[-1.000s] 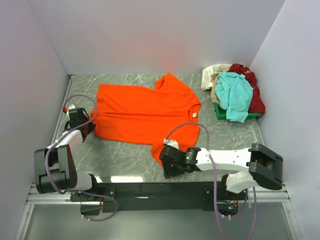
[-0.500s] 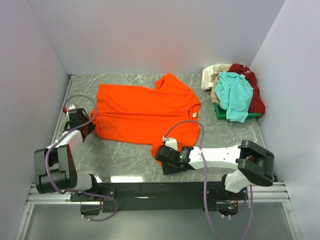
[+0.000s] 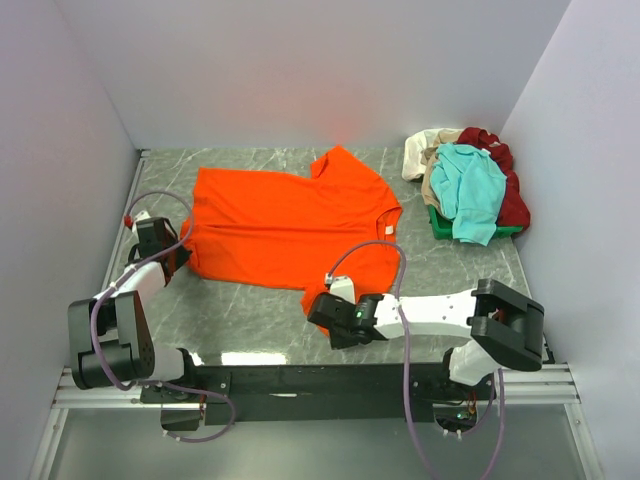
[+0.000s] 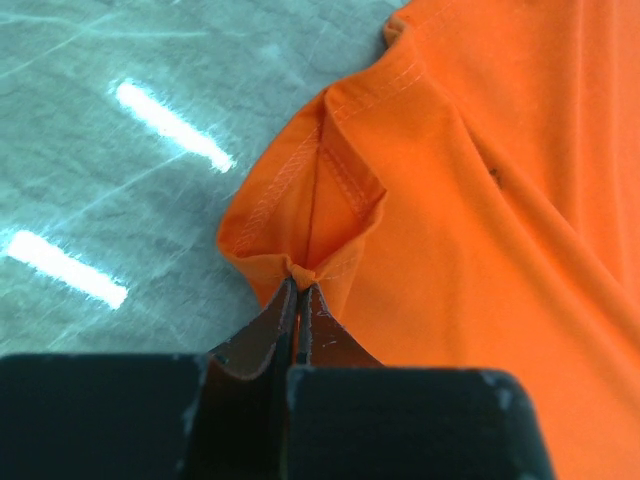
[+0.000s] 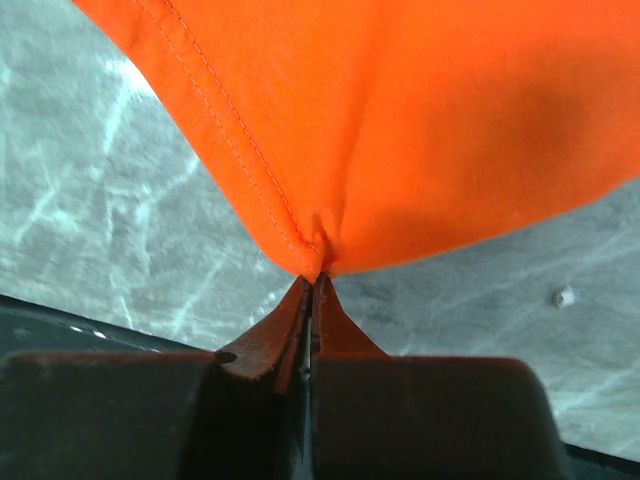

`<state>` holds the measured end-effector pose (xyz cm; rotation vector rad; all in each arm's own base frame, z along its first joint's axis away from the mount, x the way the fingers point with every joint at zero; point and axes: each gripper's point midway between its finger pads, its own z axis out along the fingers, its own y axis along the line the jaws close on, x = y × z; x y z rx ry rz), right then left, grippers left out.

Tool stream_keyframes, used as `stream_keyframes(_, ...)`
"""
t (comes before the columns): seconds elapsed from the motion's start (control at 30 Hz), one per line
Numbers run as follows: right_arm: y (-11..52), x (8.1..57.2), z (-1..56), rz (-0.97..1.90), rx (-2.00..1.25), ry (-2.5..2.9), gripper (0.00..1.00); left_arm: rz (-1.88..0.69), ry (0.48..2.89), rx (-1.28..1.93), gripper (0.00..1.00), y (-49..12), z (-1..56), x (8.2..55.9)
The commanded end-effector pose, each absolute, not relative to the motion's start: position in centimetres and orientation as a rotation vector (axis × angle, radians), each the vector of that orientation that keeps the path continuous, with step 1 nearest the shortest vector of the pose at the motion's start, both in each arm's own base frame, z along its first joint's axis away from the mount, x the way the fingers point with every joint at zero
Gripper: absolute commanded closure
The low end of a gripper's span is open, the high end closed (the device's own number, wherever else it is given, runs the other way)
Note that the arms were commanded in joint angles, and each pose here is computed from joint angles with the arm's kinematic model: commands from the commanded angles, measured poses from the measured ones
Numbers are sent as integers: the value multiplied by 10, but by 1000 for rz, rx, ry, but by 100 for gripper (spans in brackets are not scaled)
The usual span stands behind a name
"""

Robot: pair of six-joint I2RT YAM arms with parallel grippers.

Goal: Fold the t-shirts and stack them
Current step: Flatten the tshirt out, then fold the tshirt

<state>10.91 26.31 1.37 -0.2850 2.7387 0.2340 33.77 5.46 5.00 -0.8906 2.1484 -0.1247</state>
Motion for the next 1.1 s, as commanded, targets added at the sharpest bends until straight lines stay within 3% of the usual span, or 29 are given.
stream_keyframes(0.0, 256, 105, 24, 198, -285, 2715, 100, -99, 2088, -922, 99, 62, 60, 335)
stream_keyframes(0.8, 220, 60, 47, 188, -297, 2663, 100, -137, 1916, -1035, 100, 57, 100, 285)
stream_keyframes(1.07, 219, 84, 71, 140, -235, 2546, 100, -168, 1934, -1020, 99, 52, 98, 288)
